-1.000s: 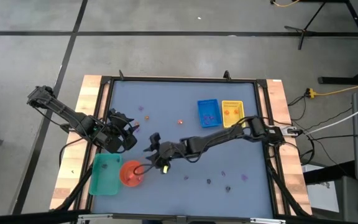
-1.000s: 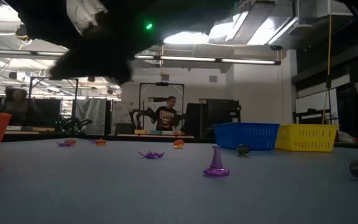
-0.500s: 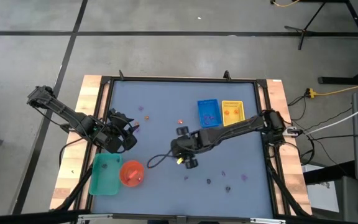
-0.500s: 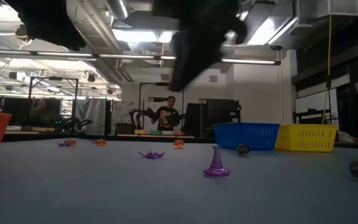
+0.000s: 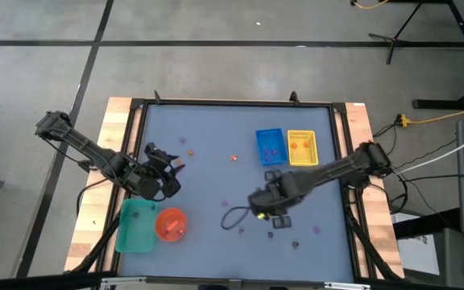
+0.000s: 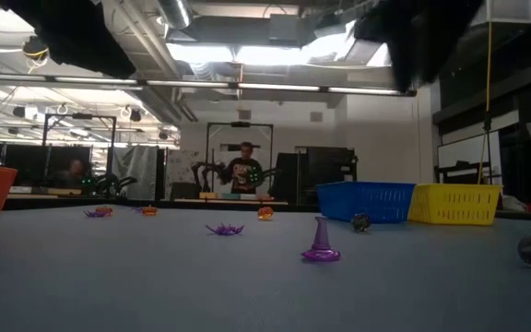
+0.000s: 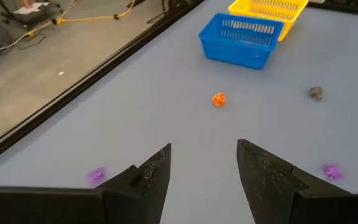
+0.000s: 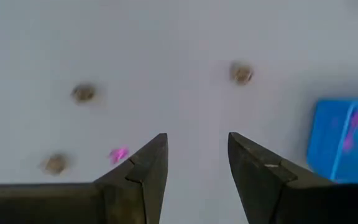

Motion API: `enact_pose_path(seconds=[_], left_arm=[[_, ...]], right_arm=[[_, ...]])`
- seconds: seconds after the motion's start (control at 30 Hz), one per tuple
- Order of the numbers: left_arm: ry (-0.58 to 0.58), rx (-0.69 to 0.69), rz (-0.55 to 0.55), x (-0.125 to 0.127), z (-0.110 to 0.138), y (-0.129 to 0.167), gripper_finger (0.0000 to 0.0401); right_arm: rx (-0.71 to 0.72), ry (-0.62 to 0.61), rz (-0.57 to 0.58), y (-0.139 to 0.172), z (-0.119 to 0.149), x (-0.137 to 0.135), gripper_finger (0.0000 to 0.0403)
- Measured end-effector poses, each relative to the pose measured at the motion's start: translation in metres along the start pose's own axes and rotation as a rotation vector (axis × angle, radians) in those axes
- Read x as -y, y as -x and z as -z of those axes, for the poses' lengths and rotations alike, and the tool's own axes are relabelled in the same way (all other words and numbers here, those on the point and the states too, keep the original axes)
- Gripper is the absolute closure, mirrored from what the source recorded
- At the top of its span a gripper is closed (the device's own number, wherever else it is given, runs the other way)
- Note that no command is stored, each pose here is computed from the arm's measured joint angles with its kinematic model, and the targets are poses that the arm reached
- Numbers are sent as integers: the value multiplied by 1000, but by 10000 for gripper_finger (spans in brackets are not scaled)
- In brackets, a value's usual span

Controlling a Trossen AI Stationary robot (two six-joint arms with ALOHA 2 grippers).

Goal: Sort Halloween decoration
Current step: Put the violet spider toy into the blue box

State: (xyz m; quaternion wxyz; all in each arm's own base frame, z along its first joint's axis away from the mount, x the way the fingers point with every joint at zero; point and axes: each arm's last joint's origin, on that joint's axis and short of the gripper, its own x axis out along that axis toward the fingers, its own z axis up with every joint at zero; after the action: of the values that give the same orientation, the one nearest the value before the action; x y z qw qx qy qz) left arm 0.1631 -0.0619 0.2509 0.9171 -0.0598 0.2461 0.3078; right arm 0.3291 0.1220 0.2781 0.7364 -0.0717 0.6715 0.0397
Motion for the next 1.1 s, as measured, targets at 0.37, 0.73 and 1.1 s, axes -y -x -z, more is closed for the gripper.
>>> enact_pose_path(seconds=[0.37, 0.73, 1.1], left_arm=[[1, 8, 9, 1, 0, -1, 234], [7, 15, 8, 2, 0, -1, 234], [11, 18, 10, 2, -1, -1, 234]], right_arm=[[-8, -234, 113, 43, 55, -50, 238], [44, -523, 162, 47, 137, -52, 238], [197, -904, -294, -6, 174, -48, 237]])
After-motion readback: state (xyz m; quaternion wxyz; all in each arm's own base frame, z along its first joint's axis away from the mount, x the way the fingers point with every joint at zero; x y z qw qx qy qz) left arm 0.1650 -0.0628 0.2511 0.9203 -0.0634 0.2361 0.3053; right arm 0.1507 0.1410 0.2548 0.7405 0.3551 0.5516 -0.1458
